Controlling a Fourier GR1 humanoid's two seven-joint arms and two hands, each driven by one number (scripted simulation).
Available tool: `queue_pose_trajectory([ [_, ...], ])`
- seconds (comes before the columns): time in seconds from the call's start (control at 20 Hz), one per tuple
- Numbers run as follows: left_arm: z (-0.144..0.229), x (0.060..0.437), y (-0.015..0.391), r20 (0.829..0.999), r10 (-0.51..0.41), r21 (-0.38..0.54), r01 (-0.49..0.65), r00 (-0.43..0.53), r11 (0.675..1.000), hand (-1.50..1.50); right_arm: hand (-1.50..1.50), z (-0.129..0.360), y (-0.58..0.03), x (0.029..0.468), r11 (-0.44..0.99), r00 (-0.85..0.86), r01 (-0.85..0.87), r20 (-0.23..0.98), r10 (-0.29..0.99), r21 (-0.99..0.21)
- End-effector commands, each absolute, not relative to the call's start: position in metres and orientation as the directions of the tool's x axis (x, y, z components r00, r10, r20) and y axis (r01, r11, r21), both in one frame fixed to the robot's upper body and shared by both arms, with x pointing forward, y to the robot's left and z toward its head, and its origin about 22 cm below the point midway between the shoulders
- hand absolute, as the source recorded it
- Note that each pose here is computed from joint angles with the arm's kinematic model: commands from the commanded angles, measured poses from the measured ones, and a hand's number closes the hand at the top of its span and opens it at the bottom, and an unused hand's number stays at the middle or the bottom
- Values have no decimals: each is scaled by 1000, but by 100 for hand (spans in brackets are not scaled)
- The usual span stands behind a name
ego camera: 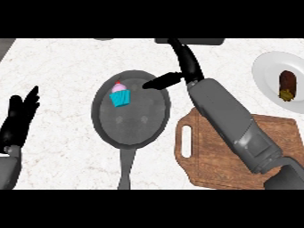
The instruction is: Pick the cupcake from the cutting board and place it in the pan
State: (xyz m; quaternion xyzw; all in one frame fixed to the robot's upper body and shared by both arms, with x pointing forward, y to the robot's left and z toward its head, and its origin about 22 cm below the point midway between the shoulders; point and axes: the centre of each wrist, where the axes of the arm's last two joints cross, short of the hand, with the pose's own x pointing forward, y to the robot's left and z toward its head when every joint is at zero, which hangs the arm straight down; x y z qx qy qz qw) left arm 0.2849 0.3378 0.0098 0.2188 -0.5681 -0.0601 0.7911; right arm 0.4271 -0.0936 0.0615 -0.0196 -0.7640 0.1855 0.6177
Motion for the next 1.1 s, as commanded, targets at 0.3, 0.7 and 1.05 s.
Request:
queue_pose_trajectory([
  [0.3,15,277,344,874,-328,406,-167,358,899,0,-150,107,-252,455,933,-241,-221,942,232,-286],
  [0.7,9,267,352,878,-323,397,-159,353,904,0,-150,102,-336,439,917,-253,-252,936,244,-308],
  [1.05,3,274,346,876,-343,414,-165,339,895,0,-150,132,-368,438,903,-265,-268,927,266,-336],
])
